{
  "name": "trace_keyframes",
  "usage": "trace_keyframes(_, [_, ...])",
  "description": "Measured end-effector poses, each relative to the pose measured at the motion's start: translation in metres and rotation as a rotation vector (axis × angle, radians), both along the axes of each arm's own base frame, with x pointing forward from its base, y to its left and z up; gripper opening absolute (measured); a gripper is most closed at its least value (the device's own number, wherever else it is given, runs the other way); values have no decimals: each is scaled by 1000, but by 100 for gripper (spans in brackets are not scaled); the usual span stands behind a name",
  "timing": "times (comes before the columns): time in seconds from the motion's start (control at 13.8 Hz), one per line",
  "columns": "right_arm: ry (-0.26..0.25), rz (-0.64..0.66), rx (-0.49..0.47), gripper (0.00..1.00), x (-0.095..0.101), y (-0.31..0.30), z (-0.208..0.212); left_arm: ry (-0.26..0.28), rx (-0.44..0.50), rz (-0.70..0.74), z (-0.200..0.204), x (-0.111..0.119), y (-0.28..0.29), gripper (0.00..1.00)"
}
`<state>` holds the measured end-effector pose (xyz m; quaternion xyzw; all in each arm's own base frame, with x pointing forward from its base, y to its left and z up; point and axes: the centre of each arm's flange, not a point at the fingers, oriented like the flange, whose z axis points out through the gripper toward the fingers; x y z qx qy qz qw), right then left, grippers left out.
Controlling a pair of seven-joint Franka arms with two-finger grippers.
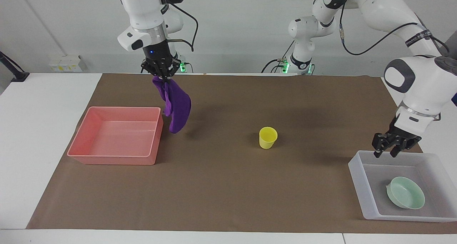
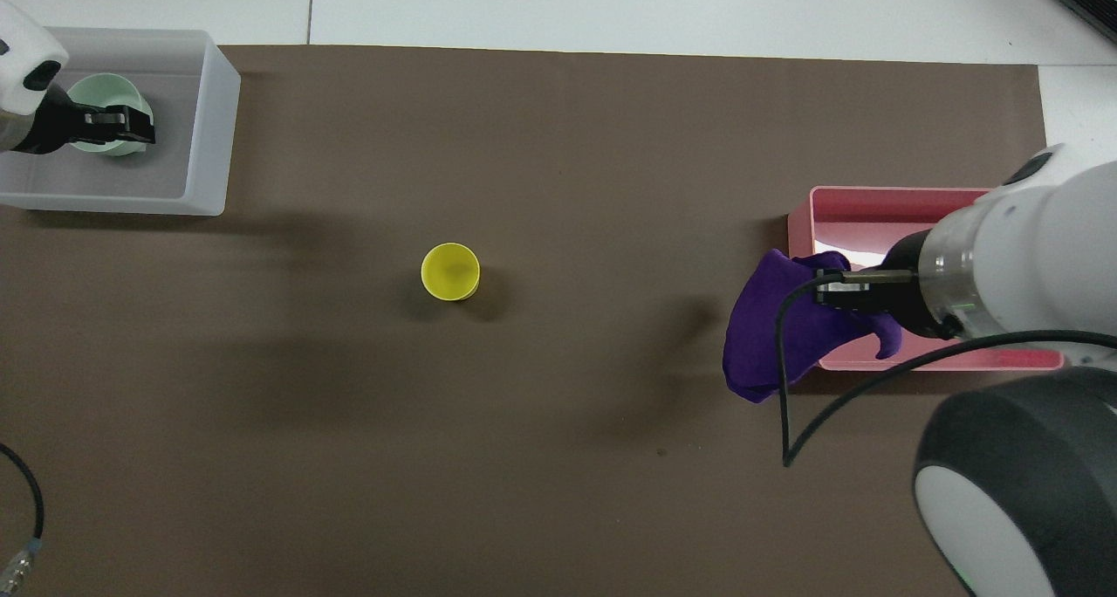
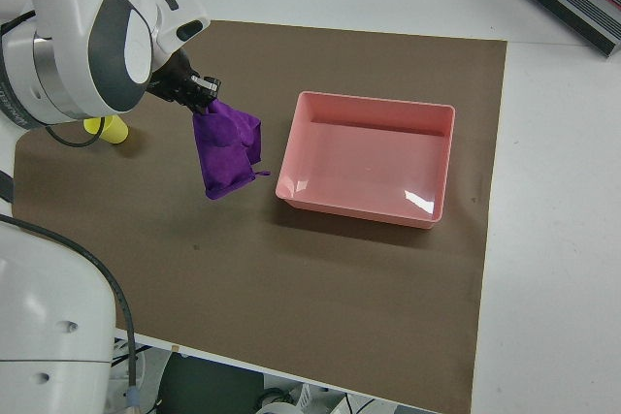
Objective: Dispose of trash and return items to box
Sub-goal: 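Lift the purple cloth toward the pink tray with the right gripper, then grasp the yellow cup with the left gripper while the right gripper lowers the cloth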
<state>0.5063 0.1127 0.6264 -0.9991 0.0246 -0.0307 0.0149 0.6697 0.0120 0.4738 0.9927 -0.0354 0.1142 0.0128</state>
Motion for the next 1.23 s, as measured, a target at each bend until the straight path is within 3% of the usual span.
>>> trace_keyframes(0.29, [-6, 33, 2, 3, -7, -62, 32, 58, -15, -46, -23, -23, -95, 63])
trace_keyframes(0.72, [-18, 82, 18, 3, -15, -141, 49, 67, -50, -39, -58, -75, -223, 63])
trace_keyframes(1.01, [-25, 82, 22, 3, -19, -175, 49, 80, -61, -37, -70, -104, -271, 63])
trace_keyframes(1.23, [-60, 87, 8, 3, -15, -208, 40, 59, -73, -39, -93, -116, -279, 63])
